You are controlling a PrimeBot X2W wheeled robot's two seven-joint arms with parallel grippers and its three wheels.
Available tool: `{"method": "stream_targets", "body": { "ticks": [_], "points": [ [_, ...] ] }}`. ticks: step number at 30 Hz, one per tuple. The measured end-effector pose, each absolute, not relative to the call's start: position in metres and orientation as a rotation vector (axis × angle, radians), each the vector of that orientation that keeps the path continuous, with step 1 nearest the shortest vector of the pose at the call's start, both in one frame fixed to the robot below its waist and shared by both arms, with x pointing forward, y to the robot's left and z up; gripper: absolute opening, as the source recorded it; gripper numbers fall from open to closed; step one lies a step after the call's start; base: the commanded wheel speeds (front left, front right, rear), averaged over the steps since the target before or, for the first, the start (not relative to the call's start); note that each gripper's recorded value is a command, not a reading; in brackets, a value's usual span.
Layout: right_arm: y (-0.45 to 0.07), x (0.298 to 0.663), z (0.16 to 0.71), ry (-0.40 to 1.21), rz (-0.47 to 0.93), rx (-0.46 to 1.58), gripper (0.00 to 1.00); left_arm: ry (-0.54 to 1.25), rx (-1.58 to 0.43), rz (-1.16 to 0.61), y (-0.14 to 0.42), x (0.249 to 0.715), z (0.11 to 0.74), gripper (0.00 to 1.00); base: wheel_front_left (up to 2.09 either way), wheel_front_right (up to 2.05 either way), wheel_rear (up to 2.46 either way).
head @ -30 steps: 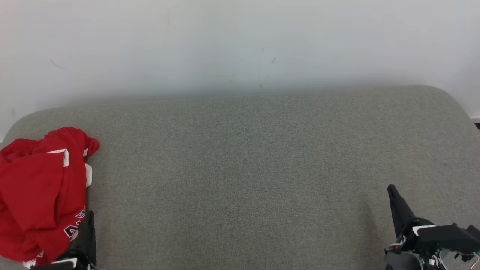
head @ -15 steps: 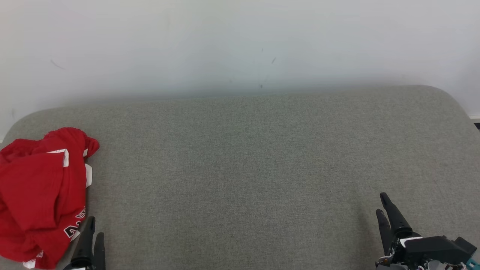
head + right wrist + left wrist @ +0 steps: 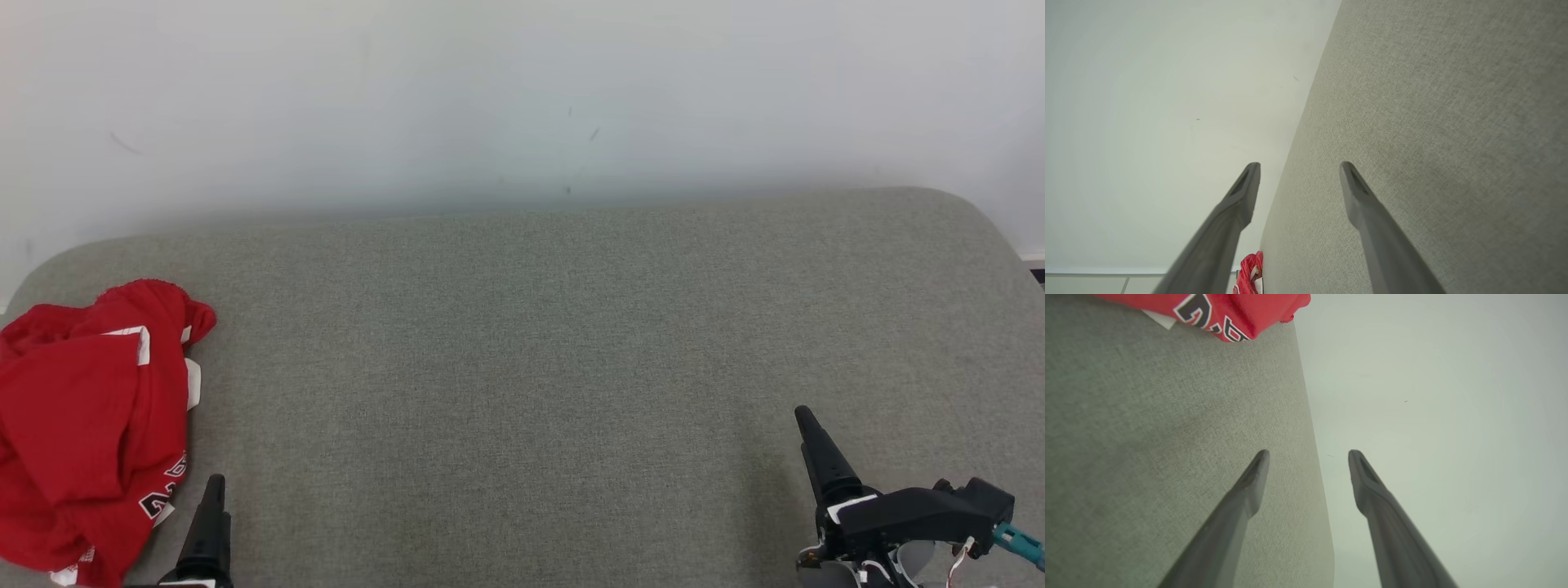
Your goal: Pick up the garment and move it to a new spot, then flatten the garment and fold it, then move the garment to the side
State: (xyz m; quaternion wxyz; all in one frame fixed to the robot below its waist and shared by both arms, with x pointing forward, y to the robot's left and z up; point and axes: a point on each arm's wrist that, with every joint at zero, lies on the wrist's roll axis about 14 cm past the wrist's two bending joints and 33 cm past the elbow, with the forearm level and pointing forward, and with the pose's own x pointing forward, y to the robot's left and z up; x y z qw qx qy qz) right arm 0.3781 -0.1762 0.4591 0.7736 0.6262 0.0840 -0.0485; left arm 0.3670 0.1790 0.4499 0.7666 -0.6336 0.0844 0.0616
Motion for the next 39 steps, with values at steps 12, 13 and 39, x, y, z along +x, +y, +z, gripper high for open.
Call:
{"method": "stream_targets", "body": {
  "ticks": [12, 13, 39],
  "points": [
    [-0.163, 0.386, 0.464, 0.212, -0.057, 1.119, 1.0, 0.211, -1.153, 0.112, 0.177, 0.37, 0.451, 1.0, 0.0, 0.0, 0.0],
    [-0.162, 0.387, 0.466, 0.206, -0.052, 1.102, 1.0, 0.211, -1.137, 0.113, 0.178, 0.37, 0.451, 1.0, 0.0, 0.0, 0.0],
    [-0.15, 0.387, 0.467, 0.186, -0.01, 0.691, 1.0, 0.186, -0.658, 0.041, 0.176, 0.365, 0.461, 1.0, 0.0, 0.0, 0.0]
  ]
}}
